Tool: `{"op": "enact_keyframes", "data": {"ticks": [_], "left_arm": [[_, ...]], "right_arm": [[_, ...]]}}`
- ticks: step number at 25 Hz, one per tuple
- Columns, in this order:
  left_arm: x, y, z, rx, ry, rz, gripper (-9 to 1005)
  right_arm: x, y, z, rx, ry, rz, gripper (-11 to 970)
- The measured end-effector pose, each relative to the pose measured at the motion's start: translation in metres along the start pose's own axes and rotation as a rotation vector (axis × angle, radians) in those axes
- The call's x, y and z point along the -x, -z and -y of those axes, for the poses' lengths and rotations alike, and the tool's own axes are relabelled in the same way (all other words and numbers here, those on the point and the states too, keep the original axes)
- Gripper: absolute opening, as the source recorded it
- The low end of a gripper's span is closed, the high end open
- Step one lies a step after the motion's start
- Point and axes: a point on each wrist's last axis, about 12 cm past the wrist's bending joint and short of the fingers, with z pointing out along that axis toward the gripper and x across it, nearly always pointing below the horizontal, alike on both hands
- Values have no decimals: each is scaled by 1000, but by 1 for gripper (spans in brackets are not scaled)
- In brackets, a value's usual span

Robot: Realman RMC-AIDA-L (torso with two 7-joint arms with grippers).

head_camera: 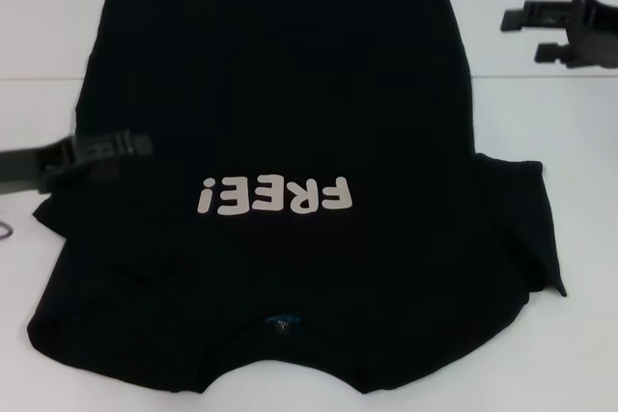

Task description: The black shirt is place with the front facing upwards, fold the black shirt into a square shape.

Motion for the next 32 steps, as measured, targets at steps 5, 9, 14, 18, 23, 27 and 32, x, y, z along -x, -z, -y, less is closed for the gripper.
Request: {"op": "enact_keyframes", "data": {"ticks": [5, 9, 14, 18, 23, 27, 32], "left_arm": [[-28, 18, 10, -201, -321, -43, 872], [-42, 21, 6, -209, -390, 47, 873], [-37, 20, 5, -196, -361, 99, 873], [-32, 13, 9, -201, -362, 103, 872], [-26, 5, 14, -212, -366, 106, 872], [-24, 2, 16, -214, -366, 107, 872], [-24, 1, 16, -214, -363, 109, 873]], "right_arm": [[-2, 19, 4, -37, 64, -74, 855], [-8, 33, 11, -38, 63, -105, 852], [-21, 50, 17, -104, 55, -271, 847], [-37, 55, 21, -151, 23, -407, 844], [-49, 53, 27, -200, 10, -482, 839], [-52, 48, 29, -214, 11, -478, 836], [-57, 43, 28, -219, 16, -494, 831]]}}
